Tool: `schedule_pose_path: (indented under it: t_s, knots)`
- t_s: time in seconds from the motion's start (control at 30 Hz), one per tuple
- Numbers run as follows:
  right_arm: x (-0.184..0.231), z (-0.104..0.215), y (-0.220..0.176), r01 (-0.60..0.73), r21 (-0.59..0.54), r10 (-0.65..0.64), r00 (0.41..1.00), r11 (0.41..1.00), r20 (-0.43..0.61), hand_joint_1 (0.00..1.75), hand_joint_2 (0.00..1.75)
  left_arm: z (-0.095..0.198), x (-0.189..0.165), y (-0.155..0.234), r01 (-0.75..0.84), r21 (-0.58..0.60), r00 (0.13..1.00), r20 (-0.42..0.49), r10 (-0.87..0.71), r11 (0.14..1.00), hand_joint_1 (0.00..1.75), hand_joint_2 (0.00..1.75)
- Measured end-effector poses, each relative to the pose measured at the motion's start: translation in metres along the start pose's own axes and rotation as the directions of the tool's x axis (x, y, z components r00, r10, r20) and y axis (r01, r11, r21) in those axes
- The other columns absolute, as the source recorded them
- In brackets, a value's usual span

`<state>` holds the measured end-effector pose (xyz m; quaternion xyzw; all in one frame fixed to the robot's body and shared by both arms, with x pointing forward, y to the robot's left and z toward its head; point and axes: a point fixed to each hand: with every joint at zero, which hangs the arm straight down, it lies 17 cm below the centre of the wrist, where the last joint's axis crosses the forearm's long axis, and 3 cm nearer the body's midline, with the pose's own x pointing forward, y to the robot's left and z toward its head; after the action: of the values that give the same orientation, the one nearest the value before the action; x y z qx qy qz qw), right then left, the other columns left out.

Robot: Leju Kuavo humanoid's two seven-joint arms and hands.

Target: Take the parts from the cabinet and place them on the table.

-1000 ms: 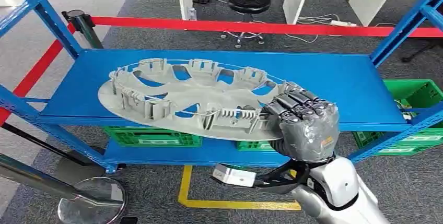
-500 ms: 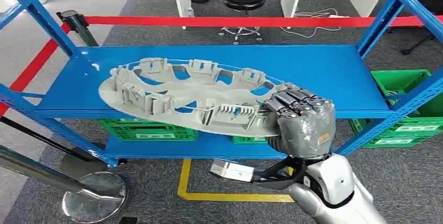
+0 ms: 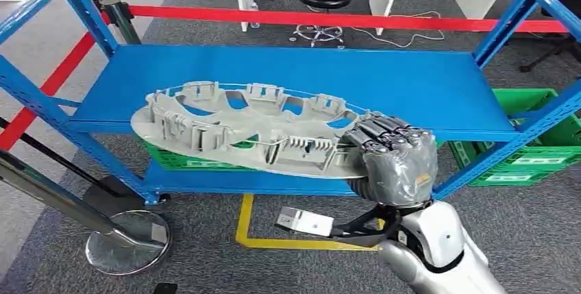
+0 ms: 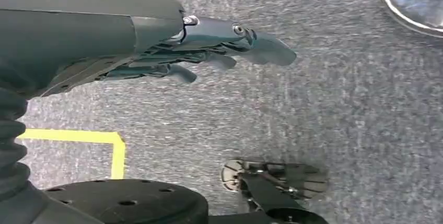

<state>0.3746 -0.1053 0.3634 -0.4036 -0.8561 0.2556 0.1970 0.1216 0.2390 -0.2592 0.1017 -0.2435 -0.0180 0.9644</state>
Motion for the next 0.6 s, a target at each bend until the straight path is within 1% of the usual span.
schedule_pose_path:
  t_s: [0.13, 0.47, 0.6]
  knots:
    - [0.002, -0.008, -0.001, 0.008, -0.008, -0.008, 1.0, 1.0, -0.003, 1.75, 1.75, 0.0, 0.002, -0.001, -0.005, -0.004, 1.0, 0.002, 0.005, 1.0, 0.0, 1.75]
    - [0.003, -0.011, 0.003, 0.016, -0.004, -0.016, 1.0, 1.0, -0.009, 1.75, 1.75, -0.003, -0.002, 0.01, -0.002, 0.01, 1.0, -0.006, 0.002, 1.0, 0.0, 1.75]
    - [0.003, -0.014, 0.005, 0.017, -0.004, -0.017, 1.0, 1.0, -0.011, 1.75, 1.75, -0.005, -0.001, 0.017, 0.026, -0.014, 1.0, 0.011, -0.026, 1.0, 0.0, 1.75]
